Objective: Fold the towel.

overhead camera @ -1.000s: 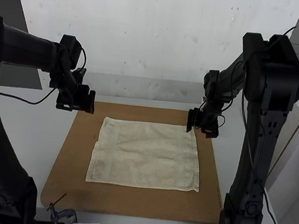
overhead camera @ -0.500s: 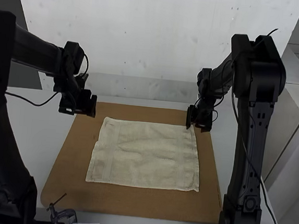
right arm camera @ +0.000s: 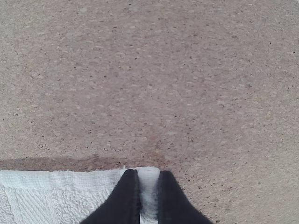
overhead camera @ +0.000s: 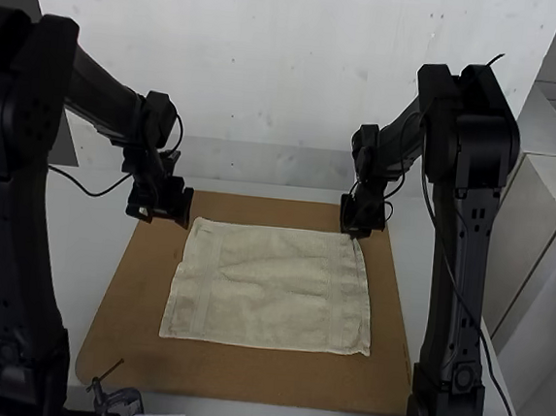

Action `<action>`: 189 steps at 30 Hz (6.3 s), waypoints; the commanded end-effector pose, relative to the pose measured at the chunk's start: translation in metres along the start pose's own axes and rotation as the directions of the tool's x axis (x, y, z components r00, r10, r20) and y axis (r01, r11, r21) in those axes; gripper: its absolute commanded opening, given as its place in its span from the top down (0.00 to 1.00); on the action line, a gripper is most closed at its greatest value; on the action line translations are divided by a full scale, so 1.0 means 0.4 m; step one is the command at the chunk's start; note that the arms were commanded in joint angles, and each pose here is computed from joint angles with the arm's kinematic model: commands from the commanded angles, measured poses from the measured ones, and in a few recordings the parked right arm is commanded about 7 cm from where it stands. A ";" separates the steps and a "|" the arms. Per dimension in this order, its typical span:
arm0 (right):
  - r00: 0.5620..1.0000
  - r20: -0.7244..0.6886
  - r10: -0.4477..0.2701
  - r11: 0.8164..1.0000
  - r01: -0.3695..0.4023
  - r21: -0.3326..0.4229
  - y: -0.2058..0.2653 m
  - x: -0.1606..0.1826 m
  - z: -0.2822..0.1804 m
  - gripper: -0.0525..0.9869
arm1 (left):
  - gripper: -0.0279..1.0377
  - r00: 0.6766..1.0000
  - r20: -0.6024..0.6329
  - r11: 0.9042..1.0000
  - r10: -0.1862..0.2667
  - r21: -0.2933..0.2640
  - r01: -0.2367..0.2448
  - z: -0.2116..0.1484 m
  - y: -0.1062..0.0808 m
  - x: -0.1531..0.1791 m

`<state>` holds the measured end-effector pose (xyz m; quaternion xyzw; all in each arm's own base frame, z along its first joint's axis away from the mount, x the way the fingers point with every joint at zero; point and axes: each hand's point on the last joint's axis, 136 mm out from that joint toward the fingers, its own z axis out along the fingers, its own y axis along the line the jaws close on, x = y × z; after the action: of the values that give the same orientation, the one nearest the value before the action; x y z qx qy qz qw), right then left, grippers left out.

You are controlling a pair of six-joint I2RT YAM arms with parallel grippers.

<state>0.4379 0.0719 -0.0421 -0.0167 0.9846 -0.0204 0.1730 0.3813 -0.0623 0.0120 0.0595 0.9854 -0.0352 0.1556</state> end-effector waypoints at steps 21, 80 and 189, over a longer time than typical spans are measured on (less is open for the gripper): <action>0.992 -0.115 -0.053 0.994 0.064 0.093 -0.031 0.108 0.069 0.94 | 0.13 0.995 -0.101 0.999 0.017 -0.034 -0.020 0.153 -0.088 -0.117; 0.961 0.269 -0.066 0.998 0.067 0.004 0.013 0.035 -0.322 0.94 | 0.96 0.993 0.104 0.998 0.055 -0.046 -0.051 -0.183 -0.136 0.067; 0.968 0.029 0.248 0.969 -0.248 0.017 -0.367 0.236 -0.211 0.94 | 0.04 0.962 0.272 0.999 -0.037 0.018 0.033 -0.229 -0.065 0.137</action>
<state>0.3202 -0.0459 -0.0002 0.1165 0.9790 0.0114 0.1669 0.3000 -0.0685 0.0796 0.0312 0.9576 -0.0455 0.2827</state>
